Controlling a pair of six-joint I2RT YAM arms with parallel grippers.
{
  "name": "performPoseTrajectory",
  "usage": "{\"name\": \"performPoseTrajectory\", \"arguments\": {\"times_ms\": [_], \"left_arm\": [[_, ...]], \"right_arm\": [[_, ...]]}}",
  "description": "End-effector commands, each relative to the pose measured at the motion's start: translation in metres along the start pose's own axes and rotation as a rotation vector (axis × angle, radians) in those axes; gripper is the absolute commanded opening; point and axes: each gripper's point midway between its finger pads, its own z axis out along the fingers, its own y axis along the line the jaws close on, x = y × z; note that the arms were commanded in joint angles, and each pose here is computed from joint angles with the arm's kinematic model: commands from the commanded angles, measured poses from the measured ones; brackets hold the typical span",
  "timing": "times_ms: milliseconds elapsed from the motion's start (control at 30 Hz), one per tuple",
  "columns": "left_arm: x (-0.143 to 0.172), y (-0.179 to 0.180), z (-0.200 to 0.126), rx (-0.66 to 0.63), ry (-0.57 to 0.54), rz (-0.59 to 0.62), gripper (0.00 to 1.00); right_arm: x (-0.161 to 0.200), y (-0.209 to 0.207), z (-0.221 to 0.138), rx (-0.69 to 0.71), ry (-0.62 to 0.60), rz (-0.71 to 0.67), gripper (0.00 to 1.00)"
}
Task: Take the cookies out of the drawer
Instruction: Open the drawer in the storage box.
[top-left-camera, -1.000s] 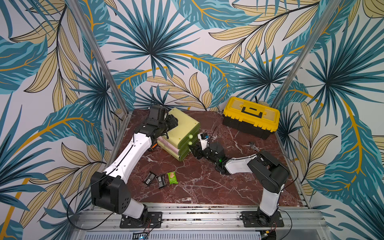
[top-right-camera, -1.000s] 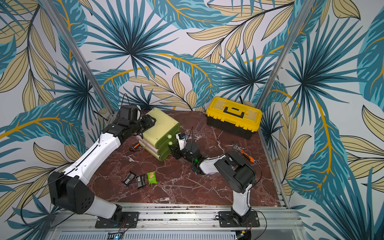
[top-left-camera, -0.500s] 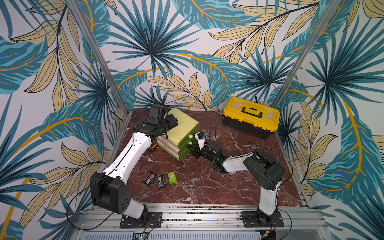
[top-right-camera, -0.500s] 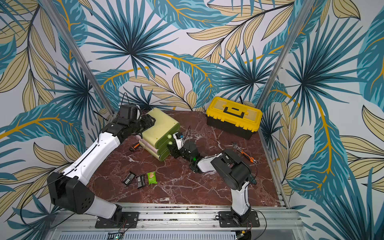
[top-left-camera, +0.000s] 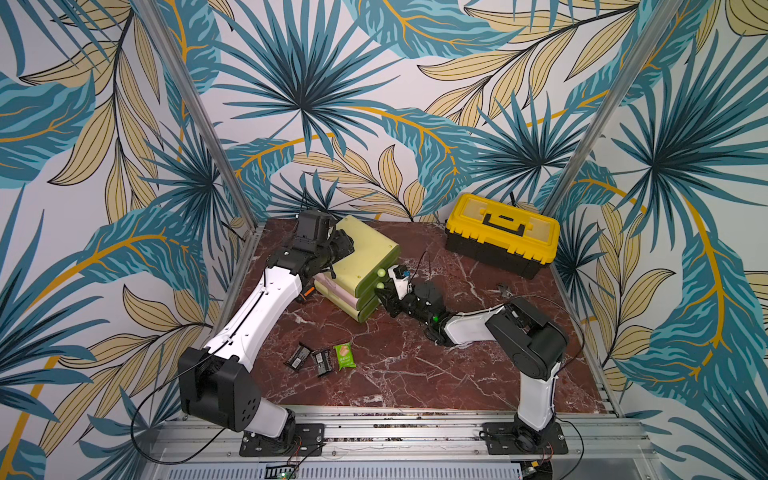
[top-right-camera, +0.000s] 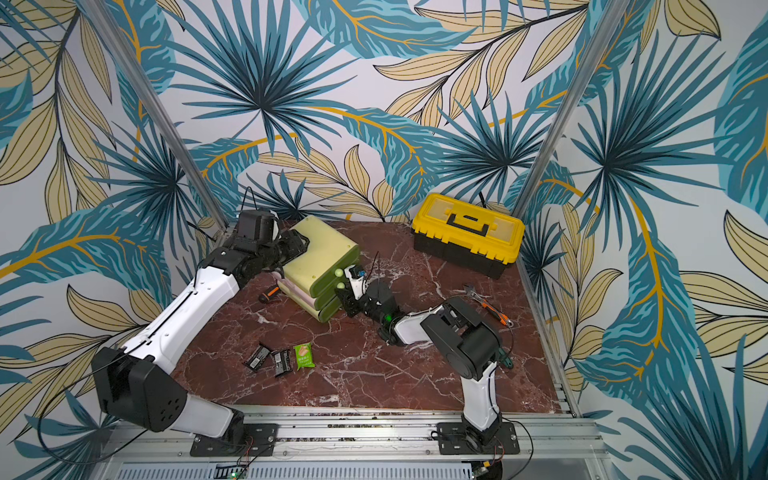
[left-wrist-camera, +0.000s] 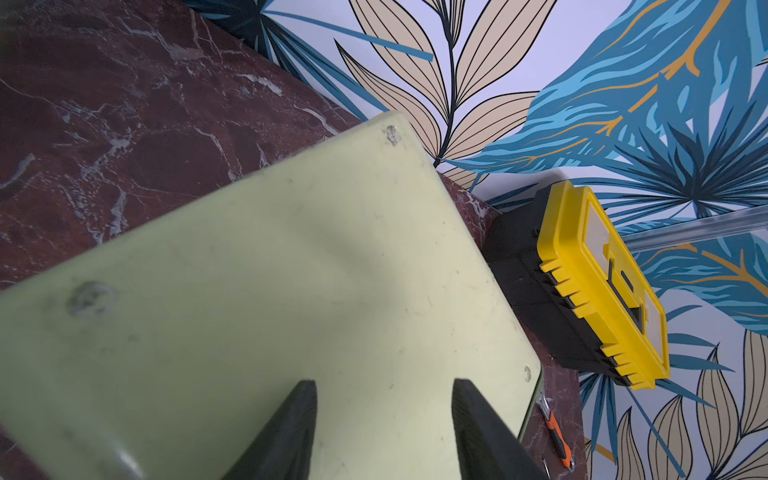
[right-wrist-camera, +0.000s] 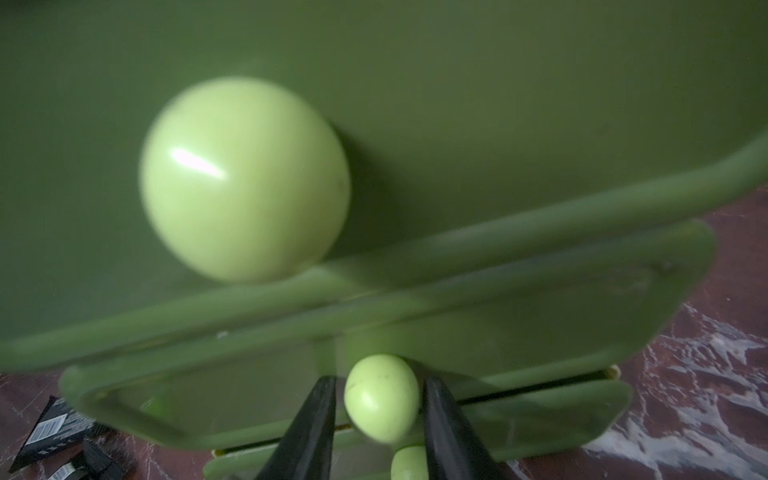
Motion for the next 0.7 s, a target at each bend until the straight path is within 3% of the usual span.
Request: {"name": "performPoseTrajectory", "arguments": {"times_ms": [0, 167, 267, 333, 667], "left_arm": [[0.020, 0.027, 0.005, -0.085, 0.056, -0.020, 0.56], [0.019, 0.027, 0.004, -0.088, 0.051, -0.023, 0.56], [0.020, 0.028, 0.004, -0.088, 0.051, -0.023, 0.56], [0.020, 0.028, 0.004, -0.089, 0.051, -0.024, 0.56], [0.021, 0.030, 0.005, -0.093, 0.053, -0.025, 0.56]], "right_arm": [[-0.009, 0.000, -0.003, 0.002, -0.027, -0.023, 0.36], [-0.011, 0.002, -0.005, -0.004, -0.029, -0.025, 0.34], [-0.012, 0.001, -0.005, 0.003, -0.030, -0.025, 0.43], [-0.013, -0.001, -0.005, 0.012, -0.031, -0.031, 0.43], [-0.019, -0.001, -0.005, 0.014, -0.044, -0.037, 0.29]]}}
